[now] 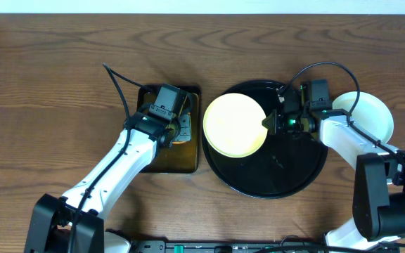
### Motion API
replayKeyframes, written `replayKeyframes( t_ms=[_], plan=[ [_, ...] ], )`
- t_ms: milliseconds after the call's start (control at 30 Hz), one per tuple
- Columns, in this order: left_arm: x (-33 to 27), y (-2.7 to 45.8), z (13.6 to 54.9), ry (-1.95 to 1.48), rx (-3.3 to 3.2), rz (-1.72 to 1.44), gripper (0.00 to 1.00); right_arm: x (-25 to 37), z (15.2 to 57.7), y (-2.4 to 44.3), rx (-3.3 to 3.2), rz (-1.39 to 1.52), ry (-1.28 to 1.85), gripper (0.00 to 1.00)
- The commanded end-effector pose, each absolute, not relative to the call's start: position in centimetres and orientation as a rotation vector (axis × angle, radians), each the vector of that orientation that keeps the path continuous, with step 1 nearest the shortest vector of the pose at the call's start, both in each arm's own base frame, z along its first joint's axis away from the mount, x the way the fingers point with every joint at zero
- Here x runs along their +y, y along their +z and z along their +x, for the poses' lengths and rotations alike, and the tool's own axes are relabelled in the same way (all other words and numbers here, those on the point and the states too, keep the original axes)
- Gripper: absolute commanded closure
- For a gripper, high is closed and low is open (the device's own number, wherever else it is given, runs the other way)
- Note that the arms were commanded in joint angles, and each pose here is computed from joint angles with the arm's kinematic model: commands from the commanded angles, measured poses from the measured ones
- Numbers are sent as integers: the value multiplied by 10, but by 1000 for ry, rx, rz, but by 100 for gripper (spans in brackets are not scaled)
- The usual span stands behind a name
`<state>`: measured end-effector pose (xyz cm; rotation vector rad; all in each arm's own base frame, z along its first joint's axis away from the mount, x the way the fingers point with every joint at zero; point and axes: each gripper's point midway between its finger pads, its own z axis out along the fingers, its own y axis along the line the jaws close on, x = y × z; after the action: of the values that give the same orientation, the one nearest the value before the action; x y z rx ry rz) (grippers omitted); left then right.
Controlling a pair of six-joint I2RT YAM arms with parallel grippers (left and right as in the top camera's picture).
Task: Clean dirty plates on tray and stack at the side
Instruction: 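Lift the yellow plate with the right gripper and stack it right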
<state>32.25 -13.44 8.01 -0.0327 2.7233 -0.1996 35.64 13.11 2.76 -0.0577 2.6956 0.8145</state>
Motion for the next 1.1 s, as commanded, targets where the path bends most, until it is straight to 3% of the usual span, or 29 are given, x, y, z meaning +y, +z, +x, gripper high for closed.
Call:
replayKeyframes(
  t_ms=[0, 200, 533, 1067],
  plan=[
    [-125, 77, 323, -133, 2720, -24, 92, 112, 371, 43, 2642, -75, 685, 99],
    [-123, 77, 324, -114, 2715, -25, 92, 75, 379, 81, 2557, -90, 359, 99],
    [-123, 77, 324, -114, 2715, -25, 92, 0, 356, 147, 2440, -60, -270, 99],
    [-111, 78, 328, -14, 2690, -11, 92, 22, 343, 204, 2211, -329, -736, 99]
  ],
)
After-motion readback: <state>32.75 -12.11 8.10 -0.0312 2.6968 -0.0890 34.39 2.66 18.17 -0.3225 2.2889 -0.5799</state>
